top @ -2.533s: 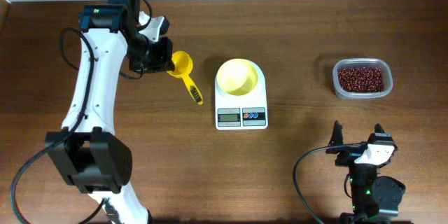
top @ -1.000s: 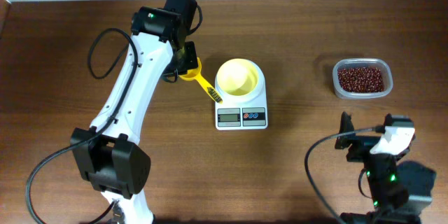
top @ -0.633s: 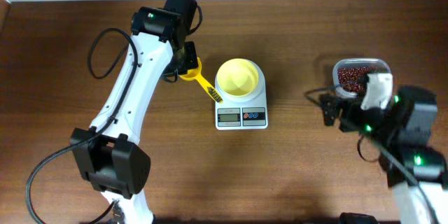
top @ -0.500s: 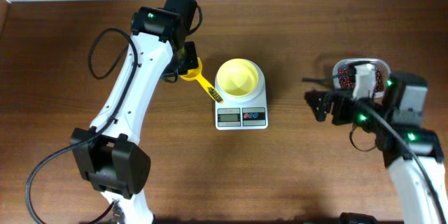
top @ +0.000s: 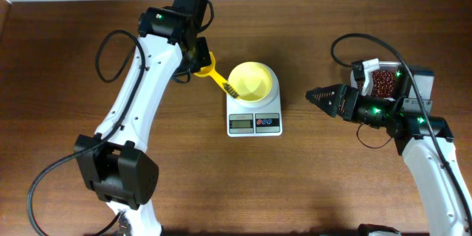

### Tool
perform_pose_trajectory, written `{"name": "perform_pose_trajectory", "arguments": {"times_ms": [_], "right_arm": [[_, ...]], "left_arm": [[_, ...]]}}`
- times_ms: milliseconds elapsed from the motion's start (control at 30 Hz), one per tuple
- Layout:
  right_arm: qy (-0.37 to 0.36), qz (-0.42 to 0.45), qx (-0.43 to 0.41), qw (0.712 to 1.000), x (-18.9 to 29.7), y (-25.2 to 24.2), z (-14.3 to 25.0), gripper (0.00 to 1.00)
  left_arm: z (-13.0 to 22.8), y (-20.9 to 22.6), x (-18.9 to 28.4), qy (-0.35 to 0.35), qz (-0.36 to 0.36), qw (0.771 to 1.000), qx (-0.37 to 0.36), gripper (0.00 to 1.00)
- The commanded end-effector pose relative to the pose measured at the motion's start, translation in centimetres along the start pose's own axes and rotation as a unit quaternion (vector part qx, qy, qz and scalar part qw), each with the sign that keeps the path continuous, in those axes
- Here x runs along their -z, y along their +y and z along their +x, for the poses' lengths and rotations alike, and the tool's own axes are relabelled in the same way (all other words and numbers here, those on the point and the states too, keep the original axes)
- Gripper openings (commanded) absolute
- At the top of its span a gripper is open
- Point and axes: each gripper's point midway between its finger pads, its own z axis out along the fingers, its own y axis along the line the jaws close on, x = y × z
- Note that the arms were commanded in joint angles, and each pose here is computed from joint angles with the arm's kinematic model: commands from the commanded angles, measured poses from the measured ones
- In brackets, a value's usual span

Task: Scoop item into bowl and weigh 50g on scale
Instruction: 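Swing the right gripper in toward the scoop handle over the scale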

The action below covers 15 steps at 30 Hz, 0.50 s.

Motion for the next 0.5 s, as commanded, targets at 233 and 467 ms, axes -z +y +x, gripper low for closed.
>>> {"name": "perform_pose_trajectory", "arguments": {"times_ms": [233,467], "right_arm": [[0.016,-0.056,-0.004,0.998,0.0,2.4,0.0,0.99],[0.017,-0.072,0.006,0.997,0.1,3.0,0.0,0.99]], "left_arm": [[-0.8,-0.6,1.3,-0.018,0.021,0.982,0.186,0.00],[-0.6,-1.0,1.3,-0.009,0.032,0.981,0.193,0.06]]}}
